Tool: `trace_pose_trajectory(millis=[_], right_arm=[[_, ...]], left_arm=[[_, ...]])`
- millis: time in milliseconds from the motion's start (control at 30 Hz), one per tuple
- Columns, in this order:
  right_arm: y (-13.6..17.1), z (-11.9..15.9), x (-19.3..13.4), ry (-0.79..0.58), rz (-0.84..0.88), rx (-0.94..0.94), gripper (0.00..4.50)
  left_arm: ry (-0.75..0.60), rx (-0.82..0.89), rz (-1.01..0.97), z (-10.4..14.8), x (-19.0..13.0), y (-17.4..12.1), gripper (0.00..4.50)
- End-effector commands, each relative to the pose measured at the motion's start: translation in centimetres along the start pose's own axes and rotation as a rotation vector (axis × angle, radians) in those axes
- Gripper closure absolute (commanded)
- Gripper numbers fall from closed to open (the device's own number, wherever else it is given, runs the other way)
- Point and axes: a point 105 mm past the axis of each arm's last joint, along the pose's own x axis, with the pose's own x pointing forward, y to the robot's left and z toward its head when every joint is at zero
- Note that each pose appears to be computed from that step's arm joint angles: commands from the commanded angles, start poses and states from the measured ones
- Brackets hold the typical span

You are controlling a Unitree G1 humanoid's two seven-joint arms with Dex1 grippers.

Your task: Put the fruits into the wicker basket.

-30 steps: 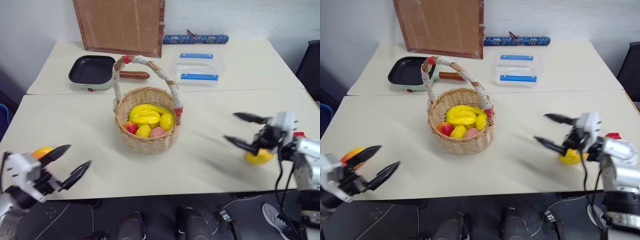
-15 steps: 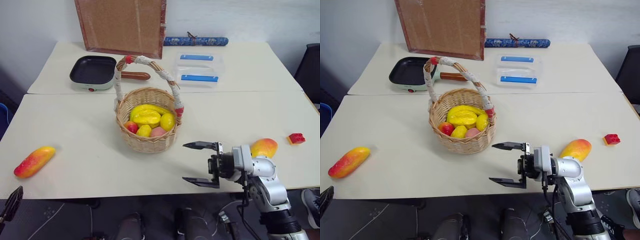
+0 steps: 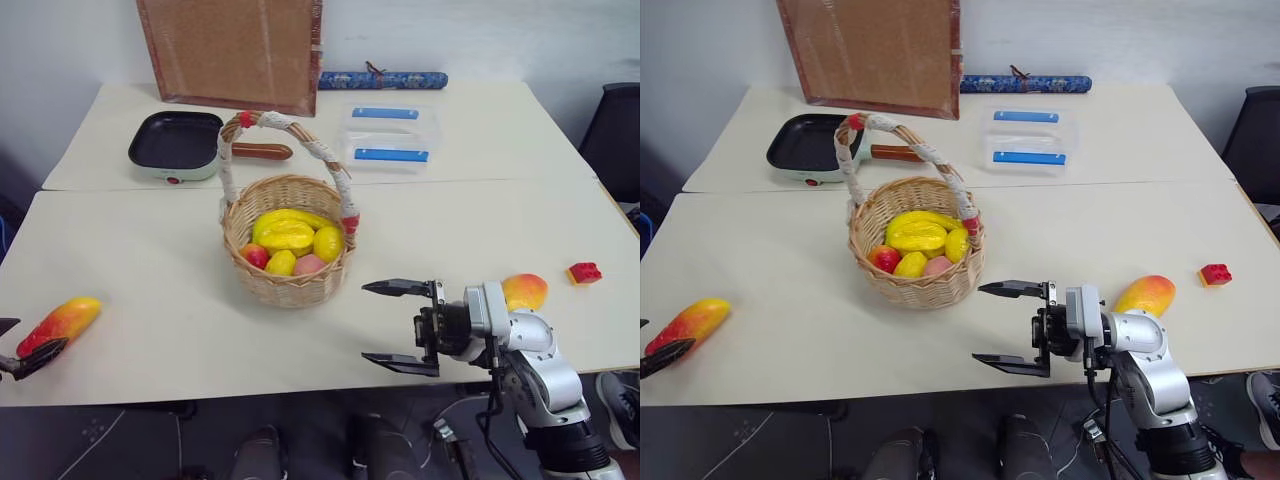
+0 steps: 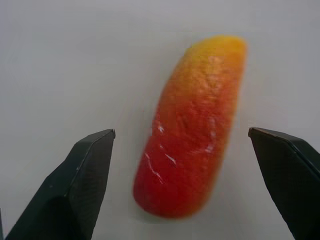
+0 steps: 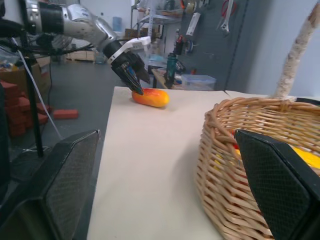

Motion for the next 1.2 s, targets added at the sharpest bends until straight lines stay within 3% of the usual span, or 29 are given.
trace_pose_trajectory(millis=[33, 133, 300, 367, 433, 500, 633, 800, 1000, 1200], right_arm=[[-0.1, 0.5, 0.1, -0.015, -0.02, -0.029, 0.03], [-0.1, 0.4, 0.1, -0.01, -0.027, -0.029, 0.03], [-0.3, 0.4, -0.1, 0.003, -0.042, -0.041, 0.0], [-0.6, 0.4, -0.4, 0.012, -0.054, -0.049, 0.0], [-0.8, 0.5, -0.7, 0.019, -0.069, -0.057, 0.0], [-1.2, 0.6, -1.2, 0.033, -0.097, -0.066, 0.0], [-1.3, 0.8, -2.3, 0.057, -0.149, -0.065, 0.0], [-0.8, 0.6, -2.9, 0.085, -0.169, -0.059, 0.0], [-0.7, 1.2, -2.2, 0.065, -0.208, -0.085, 0.0], [-0.2, 1.2, -3.3, 0.105, -0.299, -0.09, 0.0]], left_arm=[[0.08, 0.008, -0.006, -1.2, 1.1, 0.7, 0.0], [0.068, -0.017, -0.076, -0.8, 2.3, 0.0, 0.0], [0.038, -0.045, -0.181, -0.5, 2.9, -0.8, 1.56], [-0.058, -0.032, -0.262, 1.0, 2.8, -1.8, 2.19], [-0.203, 0.009, -0.372, 3.3, 2.2, -3.5, 2.53], [-0.365, 0.085, -0.513, 6.8, 1.1, -6.6, 2.55], [-0.545, 0.264, -0.678, 12.7, 0.7, -12.6, 2.55], [-0.635, 0.395, -0.726, 18.1, 2.8, -17.9, 2.55], [-0.667, 0.356, -0.705, 22.8, 5.8, -21.7, 2.55], [-0.713, 0.304, -0.714, 23.3, 5.9, -21.7, 0.57]])
